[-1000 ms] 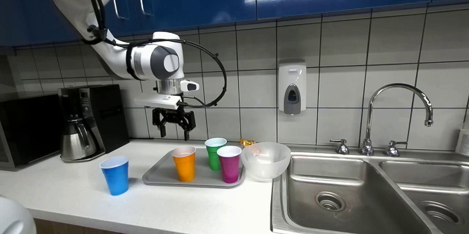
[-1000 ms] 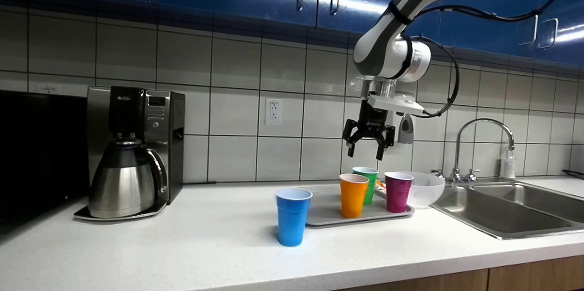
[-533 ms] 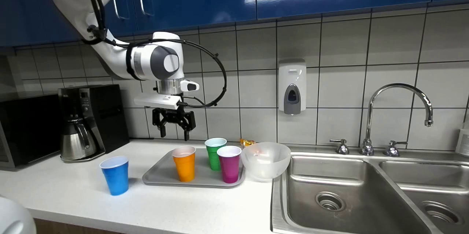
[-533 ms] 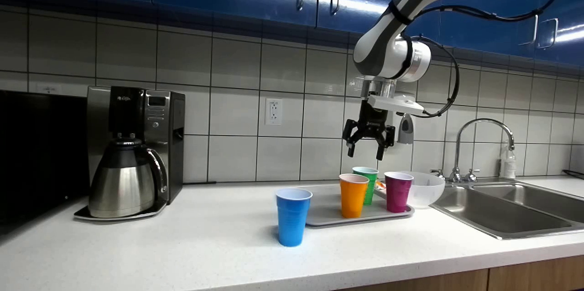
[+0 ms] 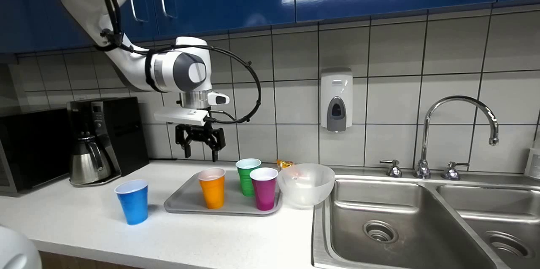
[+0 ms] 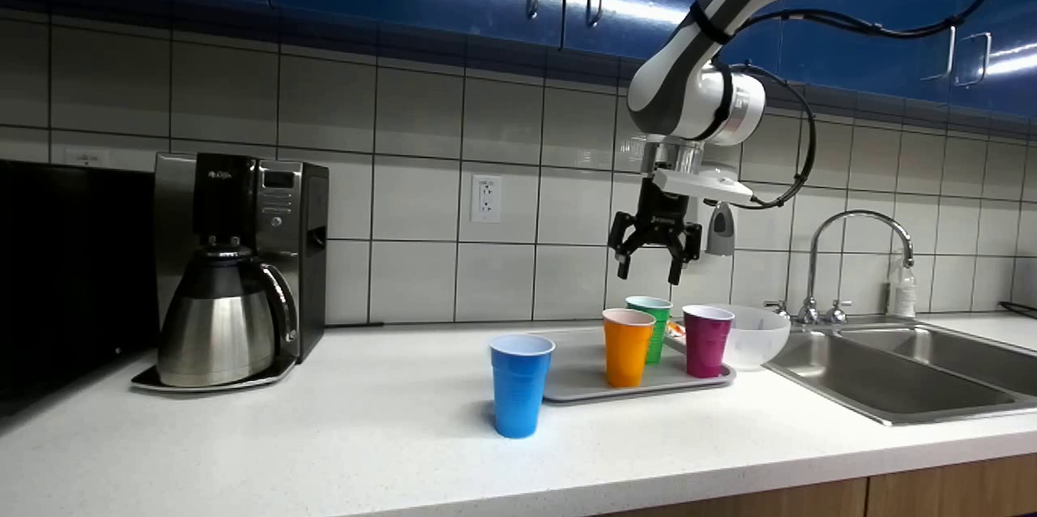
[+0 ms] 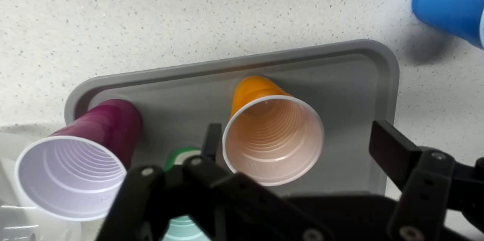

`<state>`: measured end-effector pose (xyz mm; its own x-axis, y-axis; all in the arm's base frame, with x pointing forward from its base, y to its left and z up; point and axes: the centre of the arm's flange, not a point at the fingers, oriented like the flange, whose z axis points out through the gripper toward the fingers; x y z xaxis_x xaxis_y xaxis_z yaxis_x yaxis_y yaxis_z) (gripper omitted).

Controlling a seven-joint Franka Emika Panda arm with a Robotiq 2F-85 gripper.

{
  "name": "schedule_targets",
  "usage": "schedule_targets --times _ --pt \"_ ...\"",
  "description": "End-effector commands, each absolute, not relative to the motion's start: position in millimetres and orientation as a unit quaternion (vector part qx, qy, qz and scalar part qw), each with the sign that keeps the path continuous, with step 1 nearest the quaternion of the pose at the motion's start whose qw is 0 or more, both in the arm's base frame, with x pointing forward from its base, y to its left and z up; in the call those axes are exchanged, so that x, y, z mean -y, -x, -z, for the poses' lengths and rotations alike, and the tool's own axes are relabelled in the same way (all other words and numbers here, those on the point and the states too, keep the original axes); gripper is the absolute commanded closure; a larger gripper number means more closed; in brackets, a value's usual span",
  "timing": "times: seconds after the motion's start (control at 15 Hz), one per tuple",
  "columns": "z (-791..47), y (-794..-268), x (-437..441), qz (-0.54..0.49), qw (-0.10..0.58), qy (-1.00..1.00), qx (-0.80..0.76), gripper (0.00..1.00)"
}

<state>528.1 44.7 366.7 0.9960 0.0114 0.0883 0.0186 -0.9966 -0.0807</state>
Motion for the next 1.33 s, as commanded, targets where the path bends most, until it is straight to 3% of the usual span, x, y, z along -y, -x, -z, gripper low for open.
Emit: schedule_targets --times 0.0,0.6,1.0,1.27 --pt "-366.7 -528.1 -44.7 0.044 0.041 0.998 0.008 0.0" --pt "-366.6 -528.1 -44.7 0.044 0.041 0.998 0.008 0.0" --pt "-372.1 -510.3 -72.3 0.045 -0.013 0.998 0.038 0.0" --pt "-362.8 -500.7 -97.6 0.037 -0.013 0.998 0.059 0.0"
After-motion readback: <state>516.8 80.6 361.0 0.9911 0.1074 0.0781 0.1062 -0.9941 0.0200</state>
